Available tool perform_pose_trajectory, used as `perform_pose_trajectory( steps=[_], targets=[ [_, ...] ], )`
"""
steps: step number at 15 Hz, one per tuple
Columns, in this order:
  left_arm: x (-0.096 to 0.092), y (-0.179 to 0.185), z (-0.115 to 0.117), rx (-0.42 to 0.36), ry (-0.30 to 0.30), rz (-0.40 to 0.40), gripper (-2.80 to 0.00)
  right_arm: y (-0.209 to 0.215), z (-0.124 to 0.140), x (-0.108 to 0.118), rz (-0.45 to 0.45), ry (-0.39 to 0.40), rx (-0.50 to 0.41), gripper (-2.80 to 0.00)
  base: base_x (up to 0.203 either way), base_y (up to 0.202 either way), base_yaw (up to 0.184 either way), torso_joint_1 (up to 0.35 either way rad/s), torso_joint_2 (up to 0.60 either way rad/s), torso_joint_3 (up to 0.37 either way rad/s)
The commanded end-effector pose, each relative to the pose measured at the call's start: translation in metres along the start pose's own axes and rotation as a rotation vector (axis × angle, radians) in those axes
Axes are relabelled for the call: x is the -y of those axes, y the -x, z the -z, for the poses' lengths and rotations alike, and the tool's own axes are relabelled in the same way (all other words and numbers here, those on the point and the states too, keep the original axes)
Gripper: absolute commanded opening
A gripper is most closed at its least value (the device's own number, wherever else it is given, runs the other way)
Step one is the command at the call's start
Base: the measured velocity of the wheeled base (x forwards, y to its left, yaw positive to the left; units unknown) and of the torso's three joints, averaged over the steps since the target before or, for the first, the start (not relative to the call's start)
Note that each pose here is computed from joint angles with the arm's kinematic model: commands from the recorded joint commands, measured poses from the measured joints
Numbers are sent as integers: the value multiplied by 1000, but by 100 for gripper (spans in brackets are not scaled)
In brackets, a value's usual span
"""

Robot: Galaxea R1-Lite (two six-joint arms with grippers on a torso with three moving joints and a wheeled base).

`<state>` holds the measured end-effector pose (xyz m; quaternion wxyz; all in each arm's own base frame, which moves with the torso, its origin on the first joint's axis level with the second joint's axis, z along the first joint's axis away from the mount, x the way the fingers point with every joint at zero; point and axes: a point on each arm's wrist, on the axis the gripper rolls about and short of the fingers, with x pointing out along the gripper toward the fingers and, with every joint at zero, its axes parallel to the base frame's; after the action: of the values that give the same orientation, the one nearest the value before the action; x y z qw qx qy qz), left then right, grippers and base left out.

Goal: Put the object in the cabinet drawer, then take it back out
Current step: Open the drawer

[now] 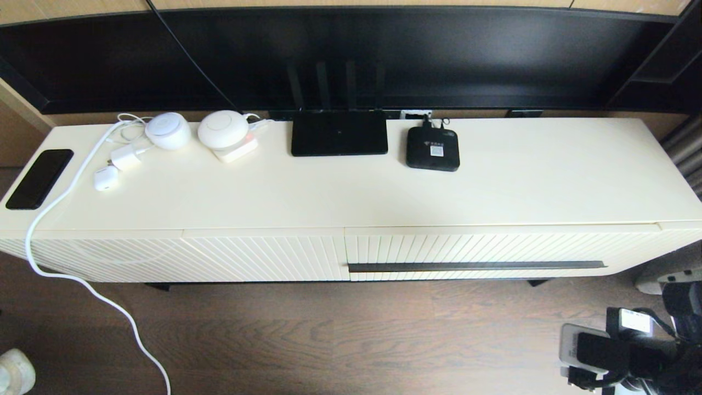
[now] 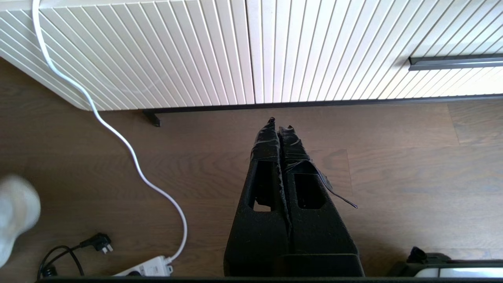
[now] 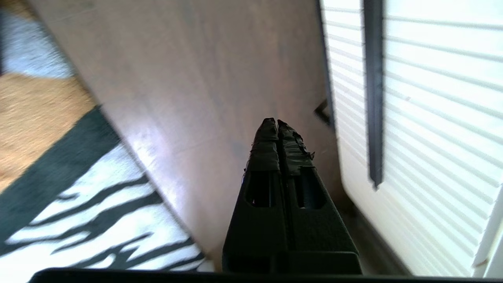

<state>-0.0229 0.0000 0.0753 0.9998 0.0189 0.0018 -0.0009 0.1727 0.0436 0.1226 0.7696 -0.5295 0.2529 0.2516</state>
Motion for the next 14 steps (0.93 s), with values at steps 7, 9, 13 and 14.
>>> perform_pose_trajectory(
  steps=[7,9,13,14],
  targets=[
    [0,0,0,-1,0,0,-280,-27,-3,-20,-51,129,39,-280,0,0,0,0,0,0],
    [0,0,0,-1,0,0,-280,-32,5,-17,-63,156,29,-280,0,0,0,0,0,0],
    [0,0,0,-1,0,0,-280,-54,7,-11,-71,238,72,-280,0,0,0,0,0,0],
    [0,0,0,0,0,0,-280,-57,7,-11,-78,243,76,-280,0,0,0,0,0,0]
  ],
)
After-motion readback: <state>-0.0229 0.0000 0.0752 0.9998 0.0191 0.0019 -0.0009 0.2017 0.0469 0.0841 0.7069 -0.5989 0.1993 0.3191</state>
